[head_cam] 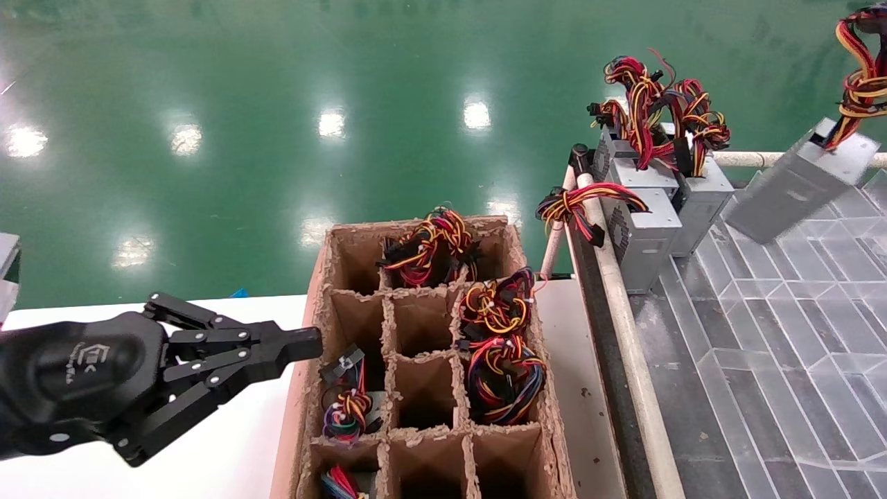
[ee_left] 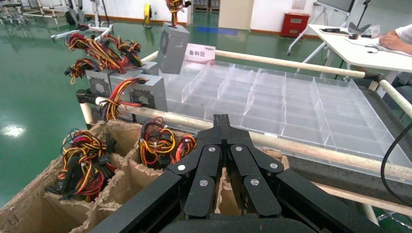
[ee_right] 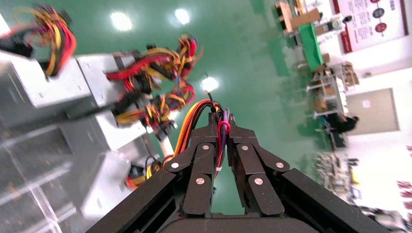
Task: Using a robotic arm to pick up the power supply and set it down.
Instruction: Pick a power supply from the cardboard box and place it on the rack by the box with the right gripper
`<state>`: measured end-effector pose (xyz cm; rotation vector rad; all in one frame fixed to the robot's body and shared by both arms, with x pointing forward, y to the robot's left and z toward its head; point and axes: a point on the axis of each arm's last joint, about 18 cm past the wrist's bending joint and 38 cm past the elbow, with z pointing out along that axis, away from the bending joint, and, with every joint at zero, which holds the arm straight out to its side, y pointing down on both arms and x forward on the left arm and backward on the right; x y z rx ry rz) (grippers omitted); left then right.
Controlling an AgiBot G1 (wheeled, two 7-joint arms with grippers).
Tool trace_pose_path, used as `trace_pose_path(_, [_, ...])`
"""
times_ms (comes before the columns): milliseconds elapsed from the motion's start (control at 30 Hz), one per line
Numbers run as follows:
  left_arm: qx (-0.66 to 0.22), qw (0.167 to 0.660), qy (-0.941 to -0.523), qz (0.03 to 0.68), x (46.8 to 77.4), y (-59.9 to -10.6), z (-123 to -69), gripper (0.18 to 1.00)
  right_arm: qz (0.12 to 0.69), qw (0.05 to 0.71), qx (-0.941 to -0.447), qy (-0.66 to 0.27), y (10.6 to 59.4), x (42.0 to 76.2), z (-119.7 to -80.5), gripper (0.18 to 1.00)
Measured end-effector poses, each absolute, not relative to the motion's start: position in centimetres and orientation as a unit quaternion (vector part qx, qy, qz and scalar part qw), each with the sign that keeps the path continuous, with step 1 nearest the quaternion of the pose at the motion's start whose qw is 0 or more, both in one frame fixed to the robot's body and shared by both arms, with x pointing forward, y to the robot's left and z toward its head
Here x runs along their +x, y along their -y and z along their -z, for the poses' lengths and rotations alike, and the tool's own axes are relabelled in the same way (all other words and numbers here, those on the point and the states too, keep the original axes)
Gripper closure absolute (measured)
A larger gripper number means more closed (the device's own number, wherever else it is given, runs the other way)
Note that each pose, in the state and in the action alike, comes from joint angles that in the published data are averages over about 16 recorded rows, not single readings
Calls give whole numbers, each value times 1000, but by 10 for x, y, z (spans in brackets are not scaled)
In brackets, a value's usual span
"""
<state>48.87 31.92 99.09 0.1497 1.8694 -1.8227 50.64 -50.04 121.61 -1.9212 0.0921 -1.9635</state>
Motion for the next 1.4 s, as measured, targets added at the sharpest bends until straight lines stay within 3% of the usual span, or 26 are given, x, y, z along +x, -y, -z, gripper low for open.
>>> trace_pose_path(733, [55, 260, -690, 673, 489, -319, -991, 993, 705, 106, -701, -1, 468, 501, -1183, 970])
trace_pose_path(1167, [55, 260, -690, 673, 489, -319, -991, 993, 707, 90, -701, 7, 463, 503, -1180, 970])
trace_pose_path(1400, [55, 260, -690, 673, 489, -319, -991, 993, 702, 44, -709, 50, 463, 506, -1181, 970])
